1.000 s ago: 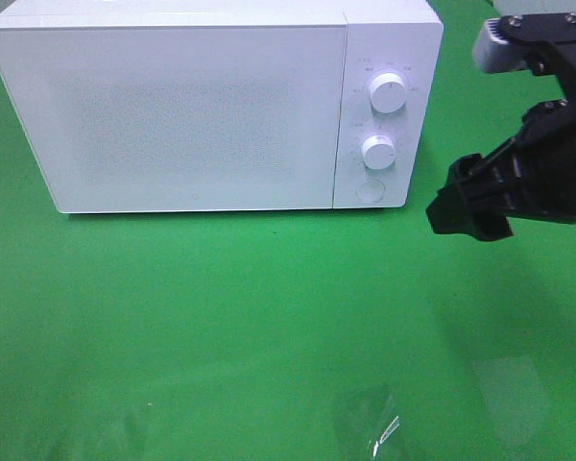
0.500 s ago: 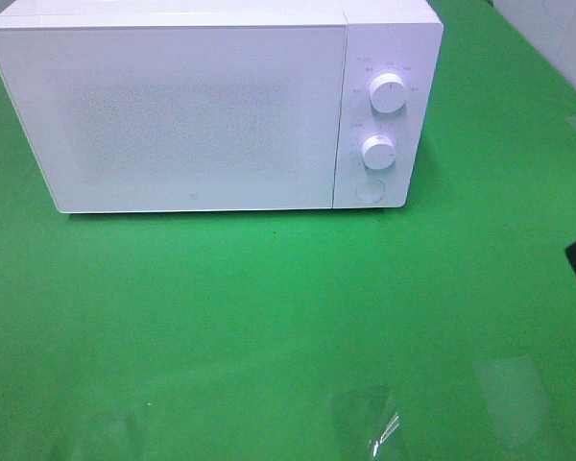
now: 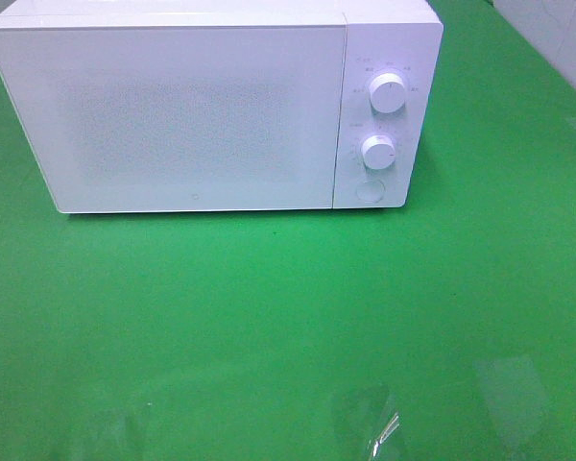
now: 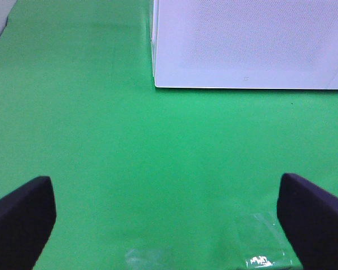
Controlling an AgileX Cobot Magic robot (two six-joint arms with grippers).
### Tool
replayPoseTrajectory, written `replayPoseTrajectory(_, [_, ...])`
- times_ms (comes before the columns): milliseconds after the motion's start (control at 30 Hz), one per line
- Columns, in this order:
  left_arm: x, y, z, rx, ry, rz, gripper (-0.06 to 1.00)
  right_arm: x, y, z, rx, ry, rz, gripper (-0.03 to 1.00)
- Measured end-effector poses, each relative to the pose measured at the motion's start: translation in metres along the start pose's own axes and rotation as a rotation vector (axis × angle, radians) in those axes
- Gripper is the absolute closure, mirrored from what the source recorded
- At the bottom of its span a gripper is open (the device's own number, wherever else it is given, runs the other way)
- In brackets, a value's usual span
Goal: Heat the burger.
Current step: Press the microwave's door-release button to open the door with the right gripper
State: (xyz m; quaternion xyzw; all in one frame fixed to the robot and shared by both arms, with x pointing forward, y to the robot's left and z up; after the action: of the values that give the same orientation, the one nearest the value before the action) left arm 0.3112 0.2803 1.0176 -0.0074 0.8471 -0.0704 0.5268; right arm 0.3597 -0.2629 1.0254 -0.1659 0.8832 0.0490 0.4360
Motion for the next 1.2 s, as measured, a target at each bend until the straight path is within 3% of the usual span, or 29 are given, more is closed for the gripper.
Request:
replayPoseTrajectory(433, [0.000,0.000,0.000,0.000,0.000,0.000,-0.04,0.026,-0.021,-0.026,0.191,-0.178,0.132,0.23])
replayPoseTrajectory(667, [0.000,0.000,0.000,0.000,0.000,0.000,-0.04,0.031,-0.018,-0.035,0.195,-0.260,0.146,0.23])
replayPoseTrajectory(1200, [0.000,0.000,0.000,0.000,0.000,0.000,-0.04,0.031,-0.018,-0.036,0.194,-0.266,0.144,0.23])
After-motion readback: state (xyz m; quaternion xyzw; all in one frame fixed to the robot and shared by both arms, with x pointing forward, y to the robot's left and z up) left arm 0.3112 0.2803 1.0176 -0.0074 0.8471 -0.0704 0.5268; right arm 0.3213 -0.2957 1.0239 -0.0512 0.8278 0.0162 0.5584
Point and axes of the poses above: a point on each arm's last joint axis where the gripper is mounted, z pointing out along that axis toward the gripper, y along the wrist's bending axis when the last joint is at zero, x = y × z, the point moved 9 cm from there along z, pointing out along that axis toward the gripper, and after that the axes turned 4 degrees about -z, right-handed, at the moved point
